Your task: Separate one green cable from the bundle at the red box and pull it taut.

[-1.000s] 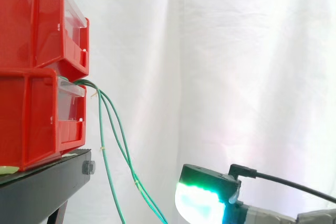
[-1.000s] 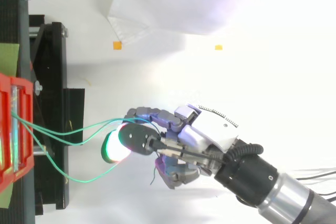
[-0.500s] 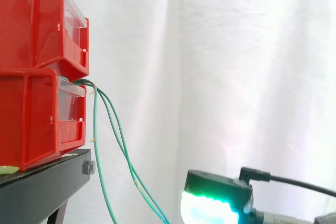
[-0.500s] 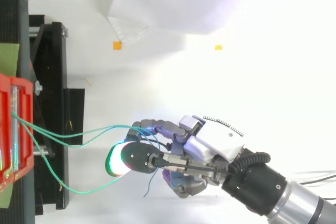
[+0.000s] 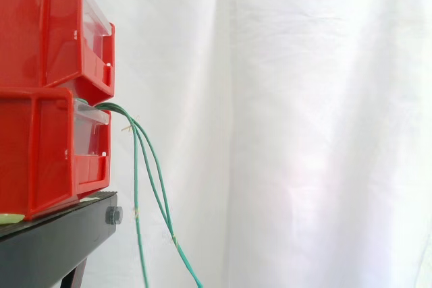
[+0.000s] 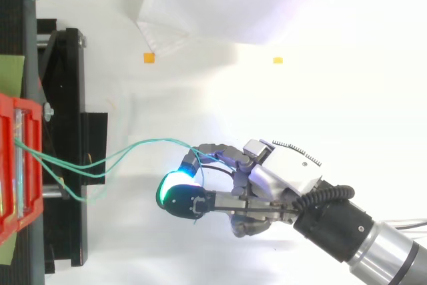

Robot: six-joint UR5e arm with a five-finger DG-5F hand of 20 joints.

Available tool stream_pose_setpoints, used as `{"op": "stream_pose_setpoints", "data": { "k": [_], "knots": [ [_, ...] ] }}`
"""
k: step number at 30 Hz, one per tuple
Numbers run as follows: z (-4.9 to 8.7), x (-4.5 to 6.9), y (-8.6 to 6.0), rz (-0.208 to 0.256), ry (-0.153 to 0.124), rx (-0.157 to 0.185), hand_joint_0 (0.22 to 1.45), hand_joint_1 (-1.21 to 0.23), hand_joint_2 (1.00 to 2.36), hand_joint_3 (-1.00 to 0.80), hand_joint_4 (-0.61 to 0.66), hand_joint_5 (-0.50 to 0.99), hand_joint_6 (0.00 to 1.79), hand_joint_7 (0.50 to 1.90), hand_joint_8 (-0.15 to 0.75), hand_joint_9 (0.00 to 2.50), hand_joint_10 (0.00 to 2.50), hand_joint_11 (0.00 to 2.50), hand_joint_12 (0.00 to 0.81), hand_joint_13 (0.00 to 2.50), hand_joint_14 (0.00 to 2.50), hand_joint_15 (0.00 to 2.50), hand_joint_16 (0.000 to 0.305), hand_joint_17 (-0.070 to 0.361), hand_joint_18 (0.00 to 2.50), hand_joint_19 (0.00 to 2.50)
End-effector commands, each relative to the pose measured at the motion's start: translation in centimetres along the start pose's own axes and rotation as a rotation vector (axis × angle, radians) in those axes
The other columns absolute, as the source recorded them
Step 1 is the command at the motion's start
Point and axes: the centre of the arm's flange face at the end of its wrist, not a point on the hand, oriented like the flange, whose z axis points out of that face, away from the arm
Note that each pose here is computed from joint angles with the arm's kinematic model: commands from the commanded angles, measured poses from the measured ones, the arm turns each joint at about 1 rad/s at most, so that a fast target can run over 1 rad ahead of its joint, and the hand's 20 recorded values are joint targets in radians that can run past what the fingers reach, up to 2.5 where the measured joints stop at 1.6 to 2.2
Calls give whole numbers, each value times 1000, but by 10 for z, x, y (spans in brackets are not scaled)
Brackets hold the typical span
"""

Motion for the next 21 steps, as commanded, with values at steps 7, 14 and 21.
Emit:
{"op": "stream_pose_setpoints", "data": {
  "k": [7,14,21],
  "knots": [
    [0,0,1,-1,-4,-5,680,-799,1020,-134,415,-37,505,1209,350,1628,12,1795,358,1414,780,1442,50,113,1201,1462],
    [0,1,3,2,-3,-7,658,-860,1020,-193,337,-63,505,1119,326,1554,13,1703,342,1357,668,1505,48,108,1071,1471],
    [-1,4,7,4,-9,-24,477,-770,1000,-500,317,-12,504,1223,367,1704,14,1727,397,1410,731,1418,60,134,1144,1428]
  ]
}}
